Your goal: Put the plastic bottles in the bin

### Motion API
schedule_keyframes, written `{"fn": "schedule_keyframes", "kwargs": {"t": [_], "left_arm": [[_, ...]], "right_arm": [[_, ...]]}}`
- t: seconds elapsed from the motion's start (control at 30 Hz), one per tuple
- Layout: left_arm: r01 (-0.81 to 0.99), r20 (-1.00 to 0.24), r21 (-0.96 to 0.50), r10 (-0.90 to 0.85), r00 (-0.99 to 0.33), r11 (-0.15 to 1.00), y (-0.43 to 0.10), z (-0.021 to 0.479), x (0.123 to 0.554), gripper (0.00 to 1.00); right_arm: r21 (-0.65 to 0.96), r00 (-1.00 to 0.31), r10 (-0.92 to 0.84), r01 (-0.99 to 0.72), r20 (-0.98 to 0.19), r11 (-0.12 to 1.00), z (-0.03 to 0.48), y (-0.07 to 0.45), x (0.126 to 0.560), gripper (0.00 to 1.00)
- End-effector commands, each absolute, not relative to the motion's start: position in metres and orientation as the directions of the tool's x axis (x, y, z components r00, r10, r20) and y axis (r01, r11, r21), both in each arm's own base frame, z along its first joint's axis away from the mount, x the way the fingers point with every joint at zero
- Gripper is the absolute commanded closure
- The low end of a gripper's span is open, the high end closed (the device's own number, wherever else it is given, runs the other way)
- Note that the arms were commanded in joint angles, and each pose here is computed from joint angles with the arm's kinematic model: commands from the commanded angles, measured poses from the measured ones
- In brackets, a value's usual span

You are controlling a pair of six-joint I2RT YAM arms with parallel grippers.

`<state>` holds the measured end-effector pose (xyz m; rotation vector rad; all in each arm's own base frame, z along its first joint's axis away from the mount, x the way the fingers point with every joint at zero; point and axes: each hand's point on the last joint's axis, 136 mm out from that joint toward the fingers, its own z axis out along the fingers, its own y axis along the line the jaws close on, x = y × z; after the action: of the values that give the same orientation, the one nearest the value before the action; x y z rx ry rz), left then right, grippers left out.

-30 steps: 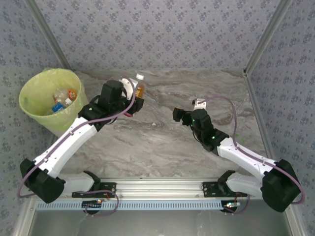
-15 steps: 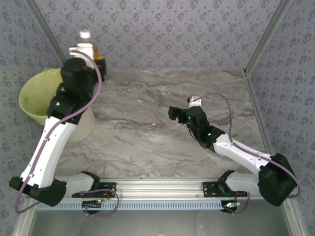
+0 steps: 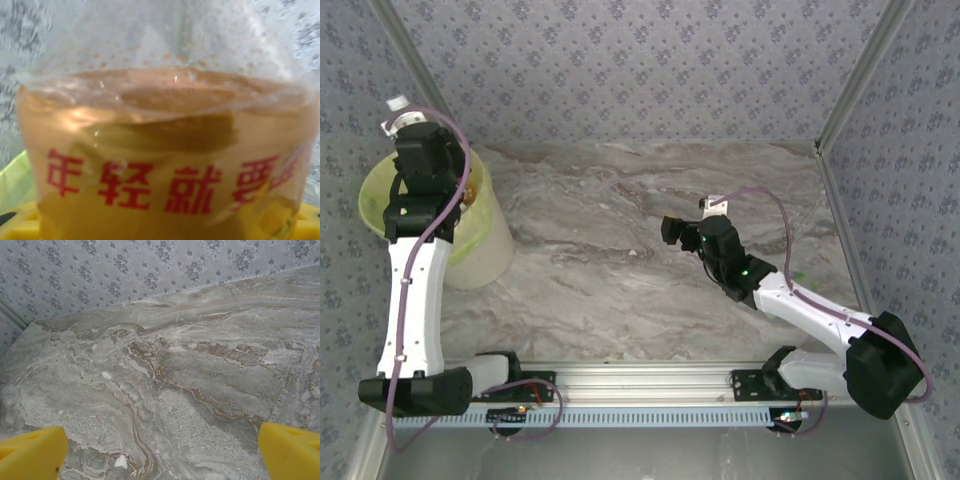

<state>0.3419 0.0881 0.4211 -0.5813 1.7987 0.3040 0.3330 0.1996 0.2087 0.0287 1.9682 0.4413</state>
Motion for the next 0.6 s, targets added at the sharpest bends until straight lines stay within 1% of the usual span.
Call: {"fn": "schedule_keyframes", "kwargs": {"t": [0.0,0.1,0.13,0.23,0.43,0.57], "left_arm": [[-0.531,-0.913,-0.214,-0.361,-0.189,0.820,0.092,0.409,0.339,0.52],[-0.568,-0.875,-0.240,-0.428,-0.224,0.787,0.099,0.388,0.336,0.52],[-0.581,-0.862,-0.249,-0.451,-0.233,0.775,0.101,0.381,0.335,0.50],[-0.590,-0.828,-0.276,-0.500,-0.256,0.759,0.102,0.369,0.335,0.39],[-0.507,-0.811,-0.323,-0.510,-0.287,0.799,0.085,0.379,0.342,0.23],[-0.468,-0.813,-0.358,-0.516,-0.269,0.808,0.078,0.389,0.339,0.18]], "right_arm": [[0.308,-0.410,0.216,-0.173,-0.886,0.936,0.222,0.200,0.336,0.00],[0.308,-0.411,0.218,-0.168,-0.885,0.936,0.221,0.199,0.335,0.00],[0.307,-0.412,0.217,-0.167,-0.885,0.937,0.221,0.199,0.335,0.00],[0.307,-0.414,0.216,-0.166,-0.884,0.937,0.221,0.199,0.335,0.00],[0.300,-0.414,0.210,-0.163,-0.885,0.940,0.220,0.199,0.335,0.00],[0.305,-0.413,0.217,-0.160,-0.884,0.939,0.219,0.198,0.335,0.00]]}}
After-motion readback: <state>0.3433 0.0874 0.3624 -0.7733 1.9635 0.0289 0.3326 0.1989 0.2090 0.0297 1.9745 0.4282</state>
